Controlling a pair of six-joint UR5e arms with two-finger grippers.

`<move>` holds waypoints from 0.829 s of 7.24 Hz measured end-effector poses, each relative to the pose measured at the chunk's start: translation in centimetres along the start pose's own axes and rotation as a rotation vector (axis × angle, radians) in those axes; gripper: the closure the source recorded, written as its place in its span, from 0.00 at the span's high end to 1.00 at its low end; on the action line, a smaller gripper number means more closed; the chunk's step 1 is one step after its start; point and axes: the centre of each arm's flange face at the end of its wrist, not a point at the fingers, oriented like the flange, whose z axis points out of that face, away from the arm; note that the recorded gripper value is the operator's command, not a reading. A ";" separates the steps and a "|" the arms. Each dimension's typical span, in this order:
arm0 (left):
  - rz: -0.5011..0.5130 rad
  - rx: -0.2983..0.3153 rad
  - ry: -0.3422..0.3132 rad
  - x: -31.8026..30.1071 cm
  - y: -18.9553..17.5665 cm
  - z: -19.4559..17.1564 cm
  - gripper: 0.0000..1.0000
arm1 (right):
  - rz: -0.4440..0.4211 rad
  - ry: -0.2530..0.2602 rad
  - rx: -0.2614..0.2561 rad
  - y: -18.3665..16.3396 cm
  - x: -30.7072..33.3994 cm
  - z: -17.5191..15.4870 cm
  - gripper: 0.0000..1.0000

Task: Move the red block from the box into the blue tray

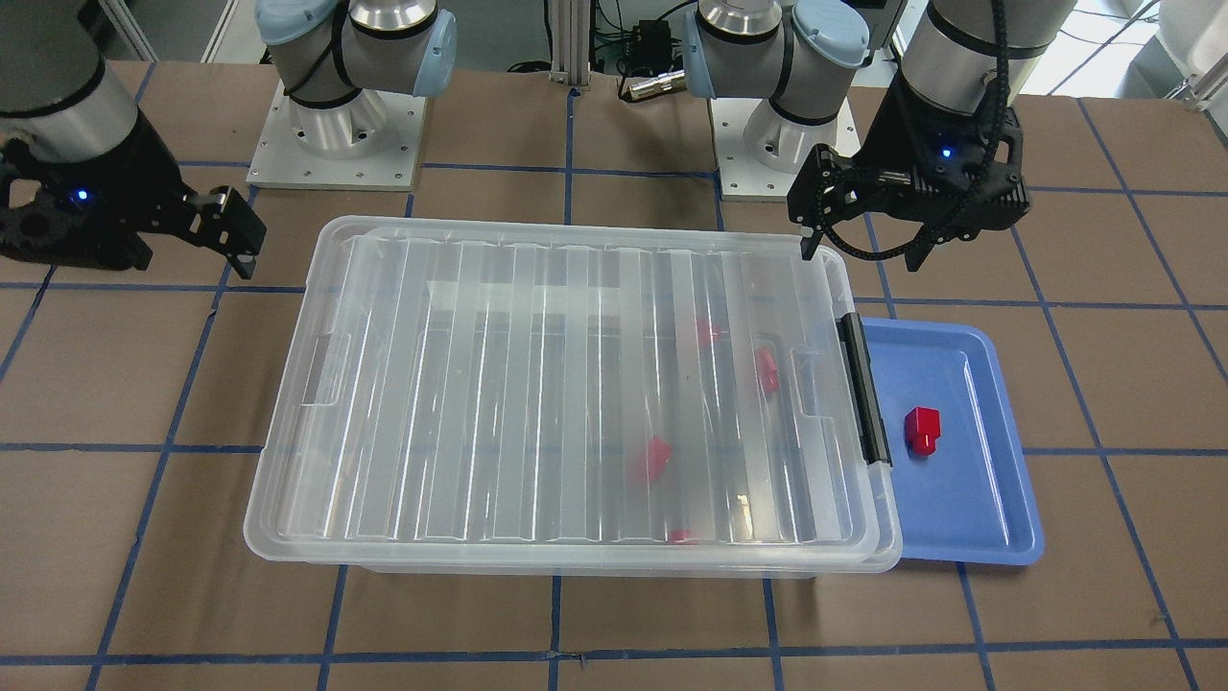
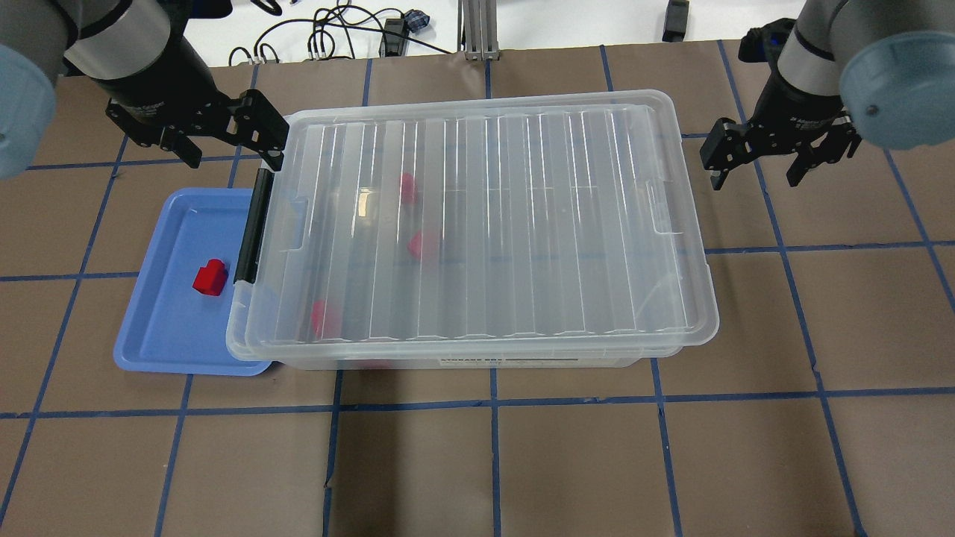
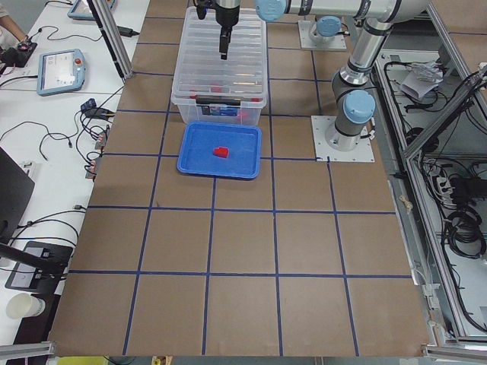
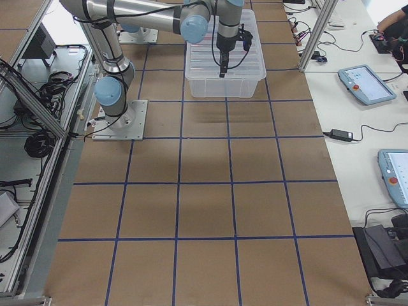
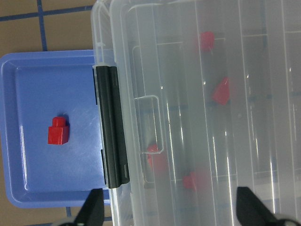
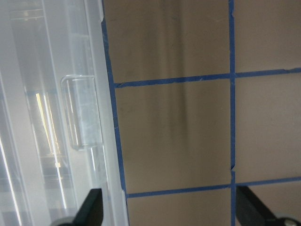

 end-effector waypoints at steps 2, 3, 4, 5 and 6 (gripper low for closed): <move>0.000 -0.014 0.004 0.1 -0.4 -0.1 1.00 | 0.017 -0.005 -0.011 2.4 -3.3 -0.9 1.00; 0.003 -0.018 0.007 0.3 -0.1 0.2 1.00 | 0.013 -0.008 -0.013 2.8 -4.0 -1.0 1.00; 0.004 -0.020 0.008 0.5 0.5 0.5 1.00 | 0.007 -0.010 -0.014 3.1 -4.3 -1.0 1.00; 0.005 -0.017 0.009 0.6 0.9 0.6 1.00 | 0.005 -0.014 -0.015 3.1 -4.4 -1.0 1.00; 0.011 -0.013 0.009 0.6 1.0 0.7 1.00 | 0.004 -0.026 -0.018 3.1 -4.6 -0.9 1.00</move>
